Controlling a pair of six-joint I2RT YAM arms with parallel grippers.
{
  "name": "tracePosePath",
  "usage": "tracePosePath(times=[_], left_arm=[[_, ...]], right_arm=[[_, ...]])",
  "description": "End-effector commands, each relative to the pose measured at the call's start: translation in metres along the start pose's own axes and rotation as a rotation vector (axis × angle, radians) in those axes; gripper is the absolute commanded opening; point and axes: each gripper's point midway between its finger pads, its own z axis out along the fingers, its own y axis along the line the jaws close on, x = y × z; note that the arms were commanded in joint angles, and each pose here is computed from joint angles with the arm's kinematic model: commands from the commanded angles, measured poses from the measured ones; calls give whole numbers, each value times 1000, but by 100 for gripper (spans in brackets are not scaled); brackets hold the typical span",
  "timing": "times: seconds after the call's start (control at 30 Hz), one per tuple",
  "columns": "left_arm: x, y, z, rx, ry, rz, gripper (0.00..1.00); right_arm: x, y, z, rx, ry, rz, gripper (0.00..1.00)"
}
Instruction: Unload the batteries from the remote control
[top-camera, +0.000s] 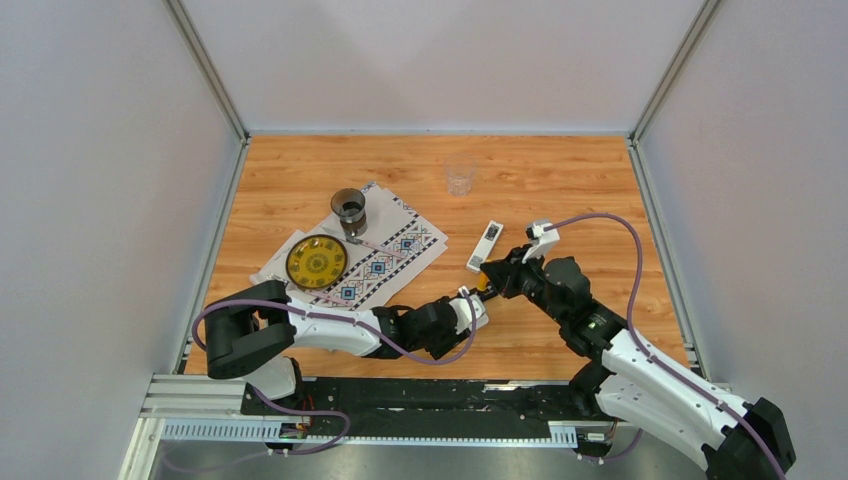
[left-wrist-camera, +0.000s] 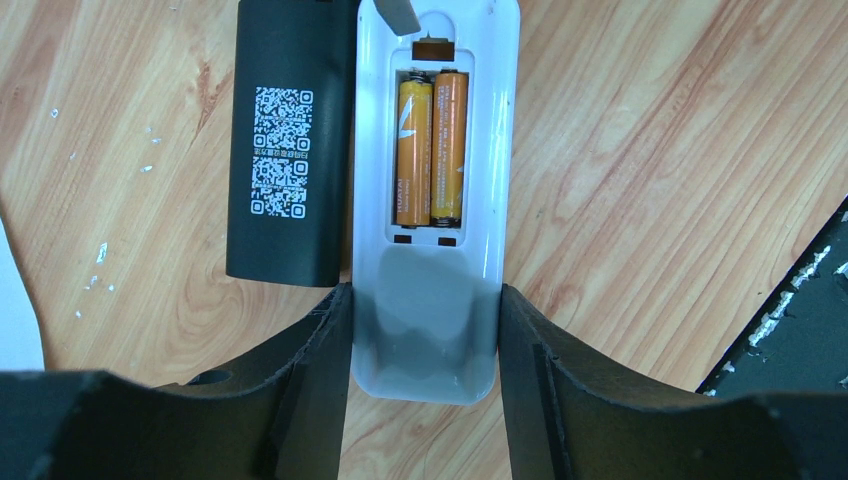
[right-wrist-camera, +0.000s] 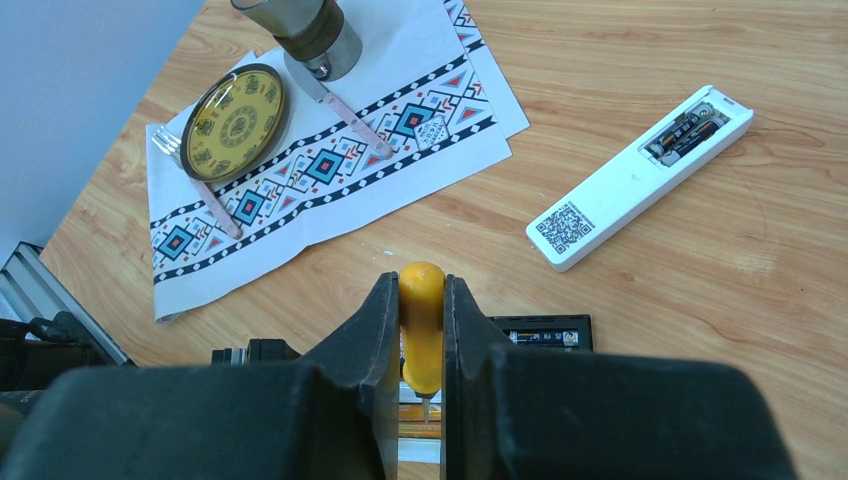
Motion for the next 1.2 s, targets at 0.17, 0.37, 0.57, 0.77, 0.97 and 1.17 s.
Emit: tracePosePath(times=[0.17,0.37,0.57,0.77,0.97,1.17], left_arm=[[49,7,-7,-10,173,60,32],[50,8,-5,-15,185,64,27],[52,6,-2,-12,194,64,25],[55,7,-2,-17,197,62,25],[54,7,-2,-15,198,65,24],[55,6,0,-11,205,65,24]], right_arm=[[-7,8,9,-50,-49,18,0],[1,2,13,-21,-26,19,0],[11,-9,20,37,15,25,0],[18,-15,22,64,20,34,0],[23,-23,24,99,28,39,0],[27,-25,27,124,41,45,0]])
